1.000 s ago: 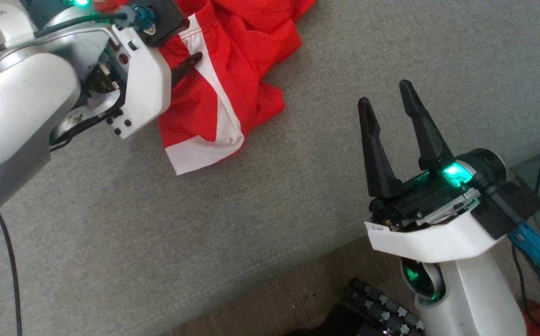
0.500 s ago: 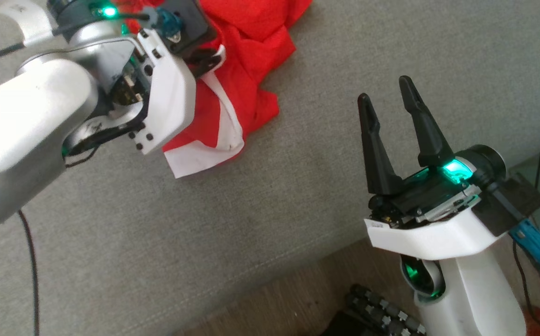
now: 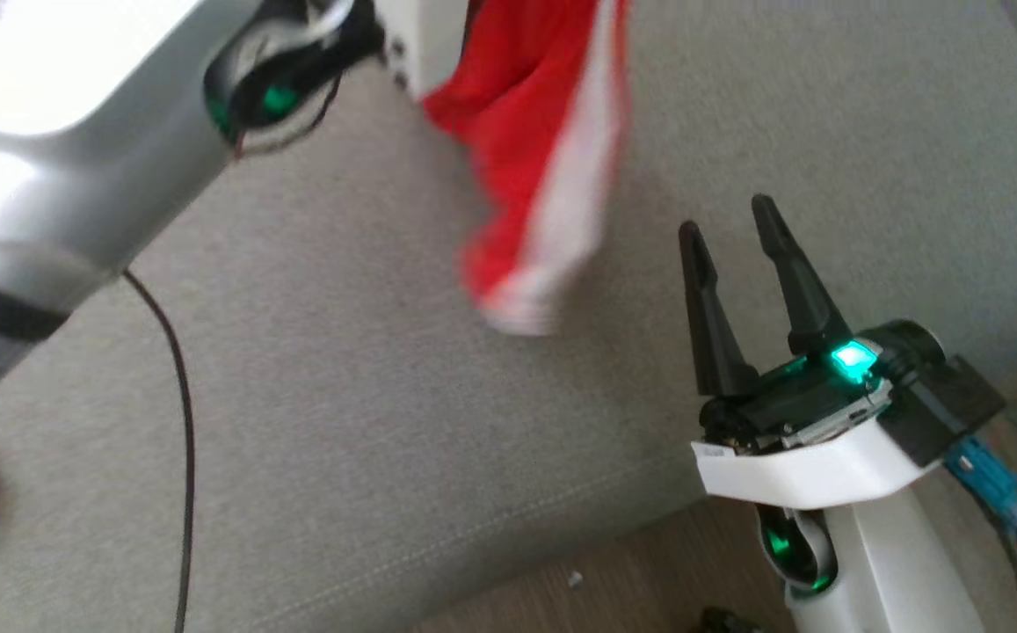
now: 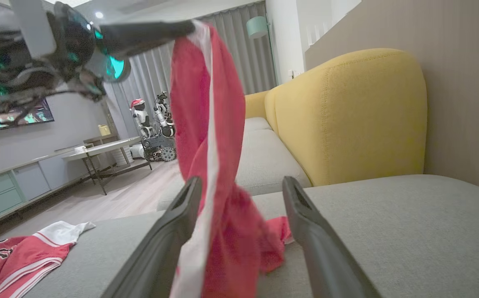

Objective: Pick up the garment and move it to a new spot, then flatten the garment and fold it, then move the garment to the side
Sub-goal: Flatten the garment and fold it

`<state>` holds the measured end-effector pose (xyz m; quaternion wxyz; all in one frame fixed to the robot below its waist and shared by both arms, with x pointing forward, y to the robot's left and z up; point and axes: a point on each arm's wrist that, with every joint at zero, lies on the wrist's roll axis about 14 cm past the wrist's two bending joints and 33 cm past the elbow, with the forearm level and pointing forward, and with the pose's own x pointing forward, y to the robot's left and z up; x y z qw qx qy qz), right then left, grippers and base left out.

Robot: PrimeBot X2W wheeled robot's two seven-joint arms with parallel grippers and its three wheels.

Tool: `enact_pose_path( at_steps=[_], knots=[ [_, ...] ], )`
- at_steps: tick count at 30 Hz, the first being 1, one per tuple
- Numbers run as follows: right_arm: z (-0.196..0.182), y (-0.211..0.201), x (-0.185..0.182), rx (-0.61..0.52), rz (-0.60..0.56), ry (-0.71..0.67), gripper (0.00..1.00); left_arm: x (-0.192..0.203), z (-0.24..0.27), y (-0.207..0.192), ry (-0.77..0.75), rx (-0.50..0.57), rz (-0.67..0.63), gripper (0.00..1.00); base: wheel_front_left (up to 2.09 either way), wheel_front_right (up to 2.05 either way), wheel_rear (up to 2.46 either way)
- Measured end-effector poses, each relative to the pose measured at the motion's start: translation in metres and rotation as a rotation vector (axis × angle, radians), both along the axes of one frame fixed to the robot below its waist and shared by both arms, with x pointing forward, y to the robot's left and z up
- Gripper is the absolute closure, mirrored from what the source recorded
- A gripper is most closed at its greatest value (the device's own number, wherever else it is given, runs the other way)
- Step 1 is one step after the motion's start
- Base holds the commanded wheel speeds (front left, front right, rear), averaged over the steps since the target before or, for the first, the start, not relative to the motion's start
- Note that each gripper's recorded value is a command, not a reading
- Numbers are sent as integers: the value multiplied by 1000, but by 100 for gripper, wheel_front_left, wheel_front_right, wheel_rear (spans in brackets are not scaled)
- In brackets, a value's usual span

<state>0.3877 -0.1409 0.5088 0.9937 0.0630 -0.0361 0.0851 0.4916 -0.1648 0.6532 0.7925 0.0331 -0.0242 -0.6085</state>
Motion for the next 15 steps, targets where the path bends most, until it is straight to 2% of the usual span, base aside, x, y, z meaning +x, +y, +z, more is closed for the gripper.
enact_pose_path(
  at_steps=[4, 7, 10, 15],
  knots=[
    [11, 9, -3, -2, 28, -37, 0, 8, 50, 13, -47, -104, 128, 100, 0, 0, 0],
    [12, 21, -6, -2, 64, -41, 0, 17, 48, 33, -8, -80, 228, 100, 0, 0, 0],
    [9, 35, -7, 6, 103, -36, 0, 25, 16, 63, 88, -30, 328, 100, 0, 0, 0],
    [-1, 50, -4, 7, 151, -7, 0, 13, -88, 127, 349, 34, 459, 100, 0, 0, 0]
  ],
)
